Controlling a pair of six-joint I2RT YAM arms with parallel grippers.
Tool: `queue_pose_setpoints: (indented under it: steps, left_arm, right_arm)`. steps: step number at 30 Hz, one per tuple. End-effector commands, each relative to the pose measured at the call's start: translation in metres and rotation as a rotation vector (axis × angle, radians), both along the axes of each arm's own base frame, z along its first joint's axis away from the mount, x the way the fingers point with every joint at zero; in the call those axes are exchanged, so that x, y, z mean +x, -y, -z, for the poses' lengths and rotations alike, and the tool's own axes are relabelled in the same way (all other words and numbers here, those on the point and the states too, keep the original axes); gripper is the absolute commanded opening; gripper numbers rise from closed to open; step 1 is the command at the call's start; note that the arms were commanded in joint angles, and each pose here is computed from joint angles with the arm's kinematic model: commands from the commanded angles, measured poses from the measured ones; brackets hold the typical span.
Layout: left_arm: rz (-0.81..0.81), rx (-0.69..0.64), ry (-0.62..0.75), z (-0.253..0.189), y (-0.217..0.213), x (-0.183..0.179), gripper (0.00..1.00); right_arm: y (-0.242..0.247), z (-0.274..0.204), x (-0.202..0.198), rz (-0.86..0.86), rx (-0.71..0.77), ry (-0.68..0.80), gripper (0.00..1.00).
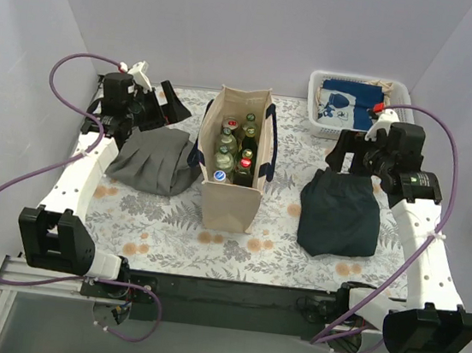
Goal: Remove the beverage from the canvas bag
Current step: Adjust the canvas bag at the center of the board.
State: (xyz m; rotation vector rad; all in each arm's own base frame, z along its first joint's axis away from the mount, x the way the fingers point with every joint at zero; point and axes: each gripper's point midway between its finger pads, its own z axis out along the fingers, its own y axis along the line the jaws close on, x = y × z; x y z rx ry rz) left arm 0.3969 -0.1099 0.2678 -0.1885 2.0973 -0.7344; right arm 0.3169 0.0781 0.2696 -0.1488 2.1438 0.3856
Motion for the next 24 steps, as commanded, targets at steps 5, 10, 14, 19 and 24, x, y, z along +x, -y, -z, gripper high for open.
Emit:
queue_pose_setpoints:
  steps: [5,10,14,19,24]
  left_arm:
    - [0.058,0.022,0.122,-0.046,0.005,-0.005,0.98]
    - [0.151,-0.011,0.173,-0.062,0.018,-0.014,0.98]
    - [0.175,-0.008,0.175,-0.06,0.02,-0.018,0.98]
    - [0.11,0.066,0.153,-0.042,0.017,-0.017,0.98]
    - [0.074,0.171,0.119,-0.017,0.042,-0.029,0.97]
  right_arm:
    - [-0.006,-0.025,-0.005,-0.077,-0.065,0.038,0.98]
    - [-0.024,-0.046,-0.007,-0.05,-0.2,0.042,0.98]
    - [-0.056,-0.053,-0.013,-0.075,-0.258,0.044,0.98]
    - [-0.071,-0.055,-0.019,-0.102,-0.287,0.056,0.98]
    - [-0.106,-0.056,-0.043,-0.244,-0.25,0.043,0.98]
